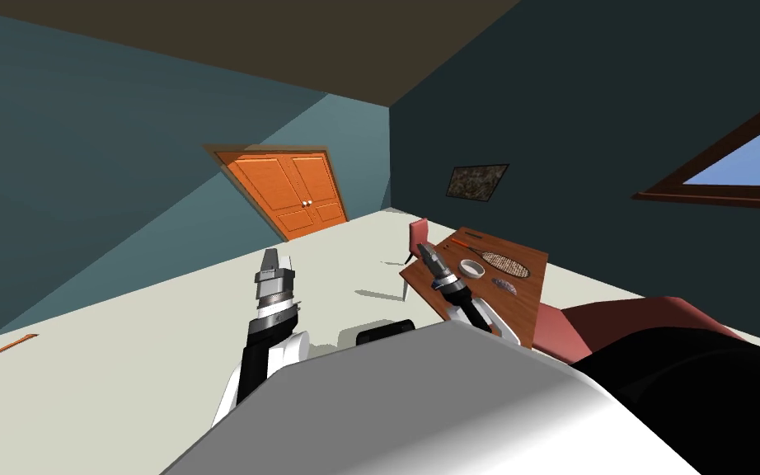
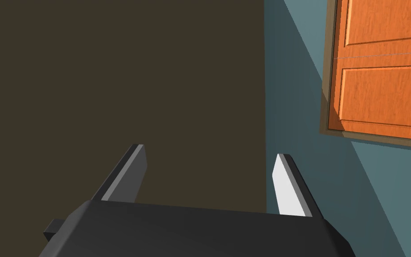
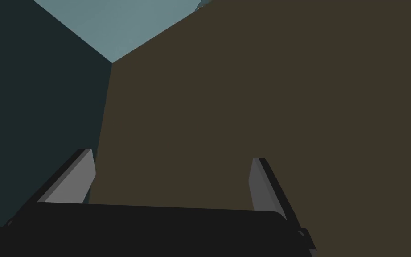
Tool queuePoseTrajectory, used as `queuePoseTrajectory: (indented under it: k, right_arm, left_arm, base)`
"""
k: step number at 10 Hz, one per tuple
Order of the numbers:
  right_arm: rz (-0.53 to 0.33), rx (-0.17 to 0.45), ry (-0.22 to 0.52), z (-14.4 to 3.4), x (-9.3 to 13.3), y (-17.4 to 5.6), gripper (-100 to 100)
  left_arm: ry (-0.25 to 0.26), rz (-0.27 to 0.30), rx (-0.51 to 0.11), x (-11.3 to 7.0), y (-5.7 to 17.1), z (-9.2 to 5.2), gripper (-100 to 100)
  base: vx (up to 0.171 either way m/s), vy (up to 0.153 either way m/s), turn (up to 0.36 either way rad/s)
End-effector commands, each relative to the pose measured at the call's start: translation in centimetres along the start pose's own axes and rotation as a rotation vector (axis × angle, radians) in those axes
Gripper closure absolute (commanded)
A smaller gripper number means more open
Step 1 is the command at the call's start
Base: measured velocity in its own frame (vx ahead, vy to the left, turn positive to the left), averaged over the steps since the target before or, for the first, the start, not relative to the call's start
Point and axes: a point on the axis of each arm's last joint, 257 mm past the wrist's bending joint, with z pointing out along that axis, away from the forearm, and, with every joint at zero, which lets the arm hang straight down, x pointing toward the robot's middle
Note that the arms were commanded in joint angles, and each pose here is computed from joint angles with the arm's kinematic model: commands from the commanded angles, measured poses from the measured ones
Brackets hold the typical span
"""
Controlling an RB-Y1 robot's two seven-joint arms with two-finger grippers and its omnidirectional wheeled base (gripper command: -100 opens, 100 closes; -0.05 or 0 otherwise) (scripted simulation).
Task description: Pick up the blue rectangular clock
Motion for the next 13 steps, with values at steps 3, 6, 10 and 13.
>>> queuePoseTrajectory:
  k: [3, 6, 10, 13]
  right_arm:
    - [-0.179, 0.051, 0.141, -2.3, 4.2, -3.5, -100]
    - [-0.278, 0.073, 0.217, -3.9, 6.1, -5.4, -100]
    - [-0.457, 0.098, 0.372, -7.4, 9.7, -8.9, -100]
    - [-0.621, 0.1, 0.527, -11.4, 12.5, -12.1, -100]
  left_arm:
    - [0.0, 0.0, 0.0, 0.0, 0.0, 0.0, 0]
    - [0.0, 0.0, 0.0, 0.0, 0.0, 0.0, 0]
    - [0.0, 0.0, 0.0, 0.0, 0.0, 0.0, 0]
    - [0.0, 0.0, 0.0, 0.0, 0.0, 0.0, 0]
  base:
    - [0.052, 0.012, 0.062]
    - [0.049, -0.001, 0.053]
    - [0.06, -0.002, 0.062]
    - [0.059, -0.005, 0.074]
